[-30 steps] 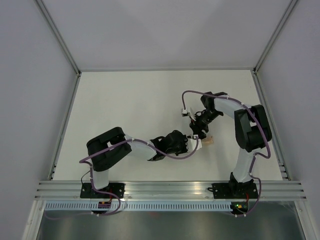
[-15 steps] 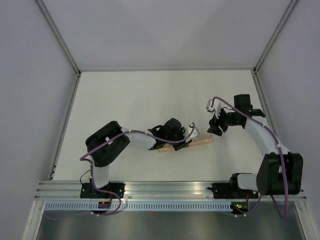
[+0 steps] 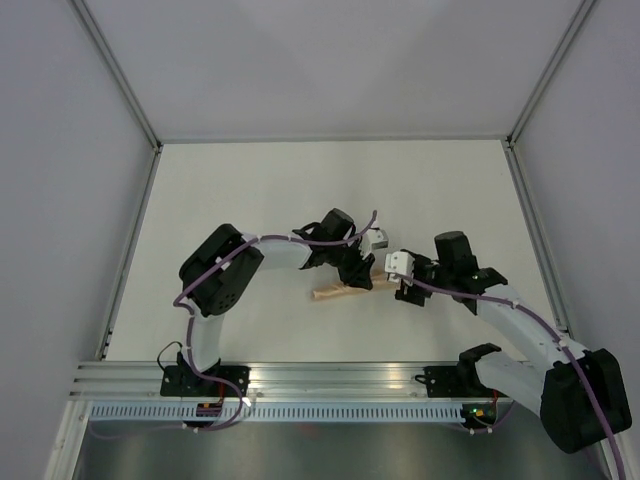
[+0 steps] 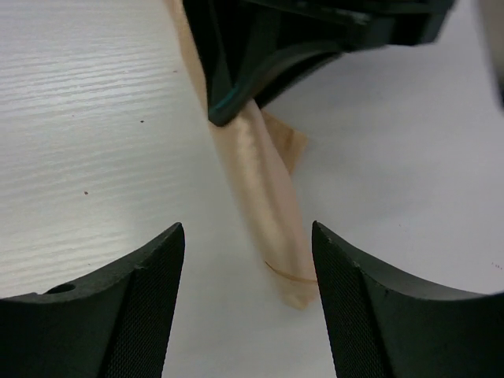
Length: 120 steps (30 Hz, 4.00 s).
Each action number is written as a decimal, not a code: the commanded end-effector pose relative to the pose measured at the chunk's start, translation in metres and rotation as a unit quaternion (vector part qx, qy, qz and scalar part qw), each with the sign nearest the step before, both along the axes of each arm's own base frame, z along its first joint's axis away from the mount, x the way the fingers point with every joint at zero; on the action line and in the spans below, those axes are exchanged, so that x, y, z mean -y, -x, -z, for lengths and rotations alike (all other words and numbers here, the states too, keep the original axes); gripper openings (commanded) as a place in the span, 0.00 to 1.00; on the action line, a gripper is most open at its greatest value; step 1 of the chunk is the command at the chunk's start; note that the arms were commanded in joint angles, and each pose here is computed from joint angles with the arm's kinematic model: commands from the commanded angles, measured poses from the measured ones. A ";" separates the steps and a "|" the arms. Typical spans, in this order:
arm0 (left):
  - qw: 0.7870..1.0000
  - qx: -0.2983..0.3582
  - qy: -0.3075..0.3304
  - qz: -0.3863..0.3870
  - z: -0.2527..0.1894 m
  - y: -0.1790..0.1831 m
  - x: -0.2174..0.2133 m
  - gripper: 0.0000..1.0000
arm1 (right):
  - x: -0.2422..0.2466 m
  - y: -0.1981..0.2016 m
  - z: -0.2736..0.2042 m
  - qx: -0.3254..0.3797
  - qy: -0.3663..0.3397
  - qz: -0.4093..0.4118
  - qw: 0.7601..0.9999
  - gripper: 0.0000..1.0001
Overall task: Fold the napkin, place the utensils inside, and roll it up
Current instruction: Roll the napkin with the utensil
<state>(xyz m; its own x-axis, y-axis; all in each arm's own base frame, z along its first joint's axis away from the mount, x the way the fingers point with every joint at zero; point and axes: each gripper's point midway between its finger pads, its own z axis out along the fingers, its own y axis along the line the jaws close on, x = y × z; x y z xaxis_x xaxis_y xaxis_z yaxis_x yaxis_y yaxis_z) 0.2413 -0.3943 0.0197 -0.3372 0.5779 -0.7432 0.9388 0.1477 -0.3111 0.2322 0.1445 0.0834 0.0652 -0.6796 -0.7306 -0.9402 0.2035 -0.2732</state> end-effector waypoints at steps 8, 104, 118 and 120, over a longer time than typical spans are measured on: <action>0.971 -0.212 -0.110 0.005 0.061 0.056 -0.046 0.02 | -0.030 -0.014 0.011 0.118 0.046 -0.027 0.992 0.73; 0.921 0.386 -0.046 -0.041 -0.021 0.012 -0.007 0.66 | -0.031 0.009 0.116 -0.342 0.164 -0.147 0.913 0.05; 0.947 0.304 -0.097 0.028 0.025 0.031 -0.007 0.25 | -0.030 0.012 0.112 -0.361 0.155 -0.150 0.907 0.05; 0.951 0.288 -0.106 0.037 0.030 0.034 -0.009 0.16 | -0.029 0.013 0.111 -0.365 0.154 -0.150 0.906 0.07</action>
<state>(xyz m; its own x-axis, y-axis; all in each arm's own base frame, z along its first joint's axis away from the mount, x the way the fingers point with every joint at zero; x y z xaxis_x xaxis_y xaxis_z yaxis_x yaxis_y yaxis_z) 0.2291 -0.3928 0.0239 0.1633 0.6838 -0.7112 0.9010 0.1903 0.3898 0.2363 0.2046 0.0146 -0.1948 -0.7979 -0.5704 -0.9143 -0.0629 0.4002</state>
